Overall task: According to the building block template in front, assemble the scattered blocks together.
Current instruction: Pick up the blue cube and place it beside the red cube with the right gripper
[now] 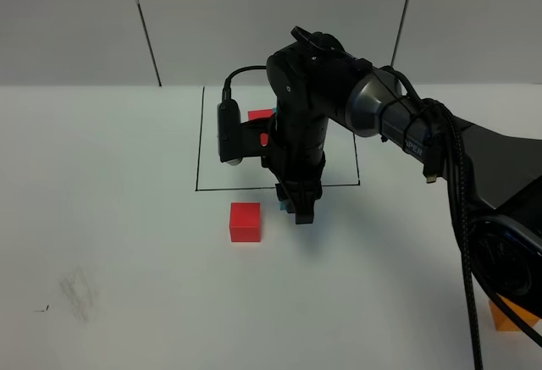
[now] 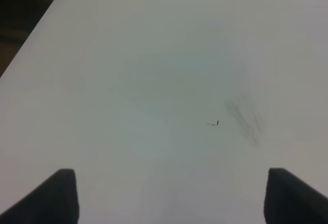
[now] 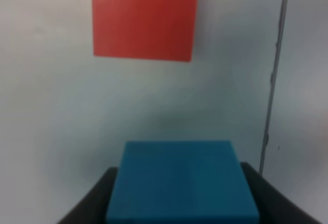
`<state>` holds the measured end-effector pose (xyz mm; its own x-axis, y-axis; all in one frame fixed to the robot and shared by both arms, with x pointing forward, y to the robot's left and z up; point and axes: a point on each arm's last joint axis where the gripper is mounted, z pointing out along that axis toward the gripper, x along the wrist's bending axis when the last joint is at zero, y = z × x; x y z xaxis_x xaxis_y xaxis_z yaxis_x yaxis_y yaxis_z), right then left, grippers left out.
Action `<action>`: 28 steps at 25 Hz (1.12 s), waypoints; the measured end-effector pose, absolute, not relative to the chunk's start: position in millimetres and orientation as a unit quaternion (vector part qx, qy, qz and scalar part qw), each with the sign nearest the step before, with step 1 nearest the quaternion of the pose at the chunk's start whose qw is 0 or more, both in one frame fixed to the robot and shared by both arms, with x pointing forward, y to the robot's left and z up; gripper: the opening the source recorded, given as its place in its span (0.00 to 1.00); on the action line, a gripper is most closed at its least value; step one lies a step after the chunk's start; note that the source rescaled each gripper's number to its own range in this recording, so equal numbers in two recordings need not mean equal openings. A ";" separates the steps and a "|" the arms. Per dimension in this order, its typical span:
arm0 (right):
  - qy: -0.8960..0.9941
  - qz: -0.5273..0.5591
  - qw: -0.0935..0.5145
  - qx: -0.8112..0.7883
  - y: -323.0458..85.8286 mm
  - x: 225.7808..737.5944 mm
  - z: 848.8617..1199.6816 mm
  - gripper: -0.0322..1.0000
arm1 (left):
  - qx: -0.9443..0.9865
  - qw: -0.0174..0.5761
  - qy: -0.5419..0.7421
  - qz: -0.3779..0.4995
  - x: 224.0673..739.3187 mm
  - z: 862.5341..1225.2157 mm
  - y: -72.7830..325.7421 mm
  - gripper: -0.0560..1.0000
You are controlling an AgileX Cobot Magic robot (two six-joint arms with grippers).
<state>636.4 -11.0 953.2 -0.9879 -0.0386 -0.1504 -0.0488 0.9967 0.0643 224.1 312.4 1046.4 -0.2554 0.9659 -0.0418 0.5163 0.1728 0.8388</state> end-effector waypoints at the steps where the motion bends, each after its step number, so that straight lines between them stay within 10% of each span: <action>1: 0.996 0.034 0.074 -0.021 -9.5 635.4 953.1 0.35 | 0.528 0.306 0.702 0.367 224.1 1046.4 312.4 0.75; 28: 0.999 0.017 0.039 0.024 -4.6 635.4 916.0 0.35 | 0.528 0.306 0.702 0.367 224.1 1046.4 312.4 0.75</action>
<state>635.4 -4.6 916.0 -0.9957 0.0495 -0.0778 0.0468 0.9983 0.0359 224.1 312.4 1046.4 -0.2554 0.9659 -0.0418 0.5163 0.1728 0.8388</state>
